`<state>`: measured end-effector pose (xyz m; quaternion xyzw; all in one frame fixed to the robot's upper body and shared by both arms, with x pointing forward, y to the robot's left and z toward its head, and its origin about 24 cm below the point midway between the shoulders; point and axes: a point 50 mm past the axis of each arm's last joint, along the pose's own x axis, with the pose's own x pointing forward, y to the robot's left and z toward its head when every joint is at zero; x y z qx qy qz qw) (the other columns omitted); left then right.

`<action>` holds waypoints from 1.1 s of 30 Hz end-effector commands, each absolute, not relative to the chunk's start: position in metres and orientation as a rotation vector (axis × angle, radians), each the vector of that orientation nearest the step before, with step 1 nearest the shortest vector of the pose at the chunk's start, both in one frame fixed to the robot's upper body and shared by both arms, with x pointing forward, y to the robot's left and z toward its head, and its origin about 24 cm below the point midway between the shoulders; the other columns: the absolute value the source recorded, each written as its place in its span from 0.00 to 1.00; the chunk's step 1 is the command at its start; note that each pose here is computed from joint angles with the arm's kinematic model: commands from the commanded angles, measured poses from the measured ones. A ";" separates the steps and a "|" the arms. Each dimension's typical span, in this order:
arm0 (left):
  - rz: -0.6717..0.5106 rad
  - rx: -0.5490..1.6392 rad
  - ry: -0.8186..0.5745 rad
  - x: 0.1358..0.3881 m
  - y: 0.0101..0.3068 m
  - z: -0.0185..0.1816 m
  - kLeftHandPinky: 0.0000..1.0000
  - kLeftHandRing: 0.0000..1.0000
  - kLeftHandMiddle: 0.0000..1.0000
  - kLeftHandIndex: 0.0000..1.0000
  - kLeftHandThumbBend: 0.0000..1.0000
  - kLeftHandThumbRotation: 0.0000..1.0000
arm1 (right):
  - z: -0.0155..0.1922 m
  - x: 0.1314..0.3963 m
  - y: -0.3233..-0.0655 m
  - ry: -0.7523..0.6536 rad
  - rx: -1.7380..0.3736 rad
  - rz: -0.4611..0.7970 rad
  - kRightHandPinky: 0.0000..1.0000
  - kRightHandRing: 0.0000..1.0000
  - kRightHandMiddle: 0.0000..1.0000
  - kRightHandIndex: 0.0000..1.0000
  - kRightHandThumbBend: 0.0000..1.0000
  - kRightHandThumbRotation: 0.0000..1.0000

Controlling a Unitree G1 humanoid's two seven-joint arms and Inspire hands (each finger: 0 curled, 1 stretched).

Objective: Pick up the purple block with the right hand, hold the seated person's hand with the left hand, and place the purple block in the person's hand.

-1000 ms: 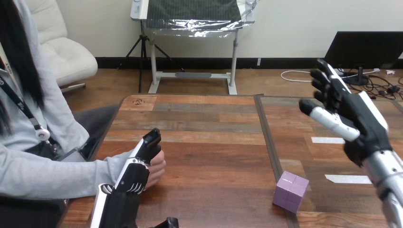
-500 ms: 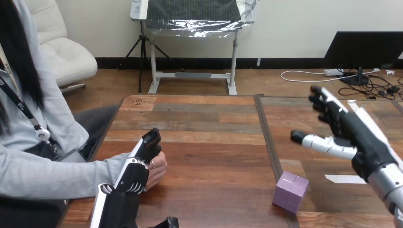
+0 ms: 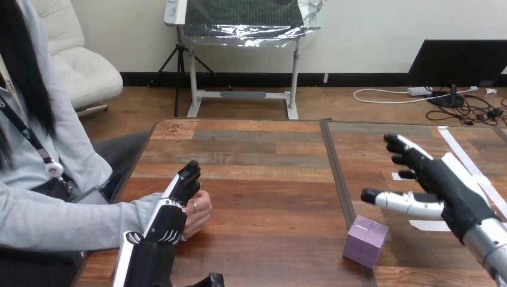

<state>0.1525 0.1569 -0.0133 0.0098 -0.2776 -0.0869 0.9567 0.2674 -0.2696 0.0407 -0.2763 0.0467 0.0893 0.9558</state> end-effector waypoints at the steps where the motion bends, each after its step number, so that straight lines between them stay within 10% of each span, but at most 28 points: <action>1: -0.186 0.021 -0.647 0.163 0.156 -0.001 0.94 0.95 0.95 0.91 1.00 0.63 | 0.058 0.273 -0.268 0.038 -0.639 0.181 0.88 0.92 0.93 0.94 1.00 0.43; 25: -0.199 0.017 -0.637 0.160 0.158 -0.001 0.98 0.98 0.97 0.92 1.00 0.61 | 0.034 0.256 -0.258 0.160 -0.650 0.233 0.79 0.86 0.91 0.95 1.00 0.47; 33: -0.202 0.012 -0.633 0.158 0.159 -0.001 0.98 0.99 0.98 0.92 1.00 0.60 | 0.027 0.249 -0.257 0.209 -0.670 0.256 0.60 0.72 0.82 0.96 1.00 0.50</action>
